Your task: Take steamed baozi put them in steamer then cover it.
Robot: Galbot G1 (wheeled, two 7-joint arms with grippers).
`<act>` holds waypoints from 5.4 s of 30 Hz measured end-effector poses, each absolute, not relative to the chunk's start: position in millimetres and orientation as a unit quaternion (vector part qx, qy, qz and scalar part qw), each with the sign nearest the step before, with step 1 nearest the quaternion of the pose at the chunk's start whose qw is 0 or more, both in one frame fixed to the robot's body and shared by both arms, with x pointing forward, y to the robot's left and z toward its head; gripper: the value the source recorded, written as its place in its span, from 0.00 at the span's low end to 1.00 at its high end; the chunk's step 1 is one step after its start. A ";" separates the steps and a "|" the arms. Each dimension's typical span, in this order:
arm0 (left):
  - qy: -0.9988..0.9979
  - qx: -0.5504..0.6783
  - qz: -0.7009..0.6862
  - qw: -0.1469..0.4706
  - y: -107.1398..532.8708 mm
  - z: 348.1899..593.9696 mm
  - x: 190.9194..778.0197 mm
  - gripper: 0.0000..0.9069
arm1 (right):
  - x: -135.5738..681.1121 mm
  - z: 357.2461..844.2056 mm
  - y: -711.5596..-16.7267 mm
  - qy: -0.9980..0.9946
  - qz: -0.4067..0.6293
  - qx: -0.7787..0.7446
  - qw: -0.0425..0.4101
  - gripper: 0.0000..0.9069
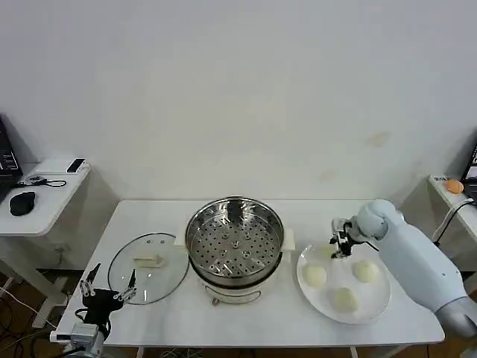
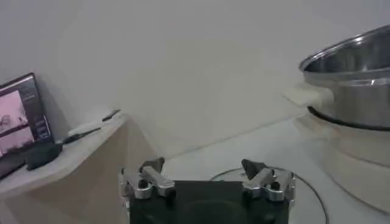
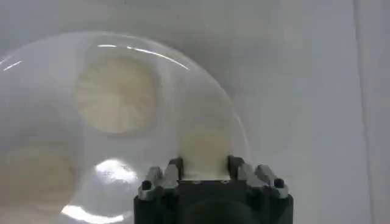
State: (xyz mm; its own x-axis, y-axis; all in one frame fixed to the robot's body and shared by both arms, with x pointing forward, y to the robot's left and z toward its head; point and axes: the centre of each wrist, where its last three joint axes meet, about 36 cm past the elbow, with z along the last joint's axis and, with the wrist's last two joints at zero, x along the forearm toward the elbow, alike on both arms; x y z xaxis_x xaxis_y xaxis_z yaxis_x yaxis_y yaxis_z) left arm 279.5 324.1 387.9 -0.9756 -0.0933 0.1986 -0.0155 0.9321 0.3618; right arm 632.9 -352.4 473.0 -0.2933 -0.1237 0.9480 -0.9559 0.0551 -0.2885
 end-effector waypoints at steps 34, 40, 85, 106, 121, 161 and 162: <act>-0.975 0.043 -0.190 0.104 331.7 394.1 276.8 1.00 | 694.1 695.3 -182.3 -0.520 0.600 0.594 0.128 0.43; -0.974 0.043 -0.192 0.109 331.2 391.7 274.9 1.00 | 689.9 708.3 -140.4 -0.437 0.645 0.624 0.055 0.43; -0.969 0.059 -0.188 0.153 331.9 369.2 260.3 1.00 | 671.7 601.1 -36.0 -0.149 0.766 0.624 -0.042 0.53; -0.968 0.061 -0.187 0.154 333.1 367.0 261.5 1.00 | 676.1 593.3 -35.3 -0.157 0.763 0.626 -0.034 1.00; -0.968 0.054 -0.192 0.154 335.1 368.1 262.4 1.00 | 654.6 660.6 -93.4 -0.266 0.748 0.606 -0.049 1.00; -0.969 0.031 -0.194 0.153 315.1 381.7 261.6 1.00 | 617.3 572.0 -293.0 -0.576 0.493 0.502 0.417 1.00; -0.968 0.031 -0.194 0.153 315.0 380.9 262.3 1.00 | 616.3 565.6 -292.8 -0.573 0.492 0.502 0.421 1.00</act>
State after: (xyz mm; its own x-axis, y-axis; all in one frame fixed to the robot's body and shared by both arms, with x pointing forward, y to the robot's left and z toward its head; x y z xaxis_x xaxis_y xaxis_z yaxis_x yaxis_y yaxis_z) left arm 262.3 315.0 380.9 -0.9512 -0.1188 0.2848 0.0001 0.9229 0.3852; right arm 616.3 -292.8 565.6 -0.1415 -0.1608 0.9768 -0.9899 0.0129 -0.1413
